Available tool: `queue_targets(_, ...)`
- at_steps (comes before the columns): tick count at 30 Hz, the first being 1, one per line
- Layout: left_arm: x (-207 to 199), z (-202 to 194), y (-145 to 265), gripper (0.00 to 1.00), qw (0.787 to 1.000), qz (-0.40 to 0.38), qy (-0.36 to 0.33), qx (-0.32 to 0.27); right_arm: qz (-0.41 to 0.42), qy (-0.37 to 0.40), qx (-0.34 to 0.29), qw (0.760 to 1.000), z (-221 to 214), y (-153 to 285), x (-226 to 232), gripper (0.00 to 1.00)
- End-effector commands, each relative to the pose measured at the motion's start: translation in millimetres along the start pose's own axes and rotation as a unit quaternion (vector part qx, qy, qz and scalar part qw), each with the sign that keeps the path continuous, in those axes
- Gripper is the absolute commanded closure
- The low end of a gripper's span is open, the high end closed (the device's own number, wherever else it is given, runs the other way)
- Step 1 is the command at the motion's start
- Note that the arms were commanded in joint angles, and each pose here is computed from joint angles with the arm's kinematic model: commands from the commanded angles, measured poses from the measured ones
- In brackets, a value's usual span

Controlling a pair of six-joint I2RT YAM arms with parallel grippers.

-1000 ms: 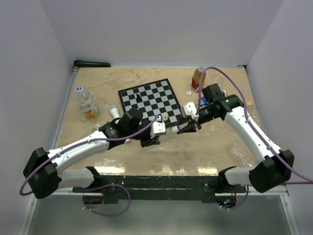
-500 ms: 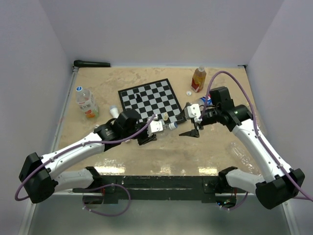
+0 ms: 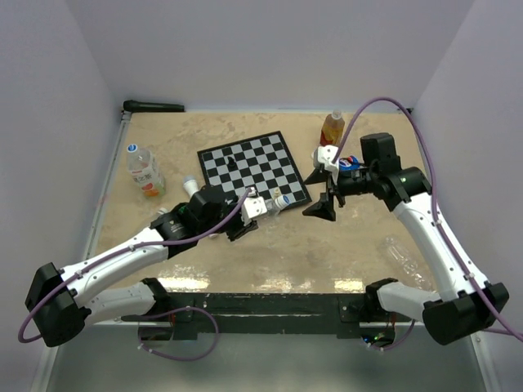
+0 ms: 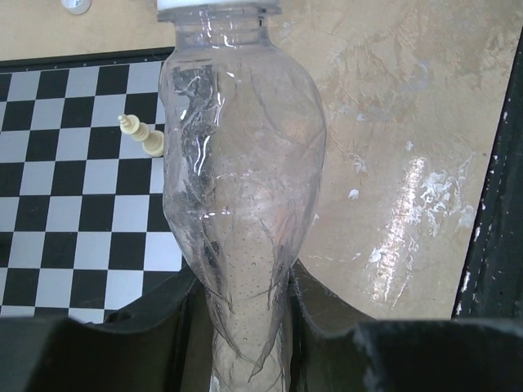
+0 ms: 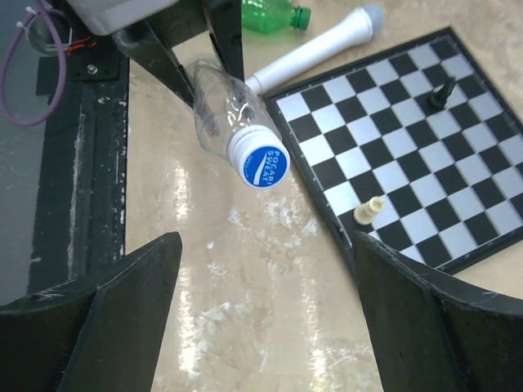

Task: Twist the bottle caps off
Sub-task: Unscrew the bottle cap from the plastic bottle.

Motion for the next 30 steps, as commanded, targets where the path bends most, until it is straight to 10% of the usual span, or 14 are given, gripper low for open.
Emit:
queue_targets(1,2.1,16.9,3.9,1.0,0.999,0.021,-0.006,-0.045,0.019,-0.074,0.013,0.997,2.0,1.9,2.6,0.11)
queue_targets(30,5.3,25.2,-9.7,1.0,0.999,0.011,-0.01,-0.046,0.084,-0.188,0.011,0.978,5.2,-51.8,-32.2,0.18)
Point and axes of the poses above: each gripper's point midway between its finger pads, its own y axis back along the fingers, its own x axis along the line the jaws close on, z = x × y, the point moved 9 cm from there along y, back along the fingers, and after that the axes turned 10 degrees about y, right-handed, at the moved point
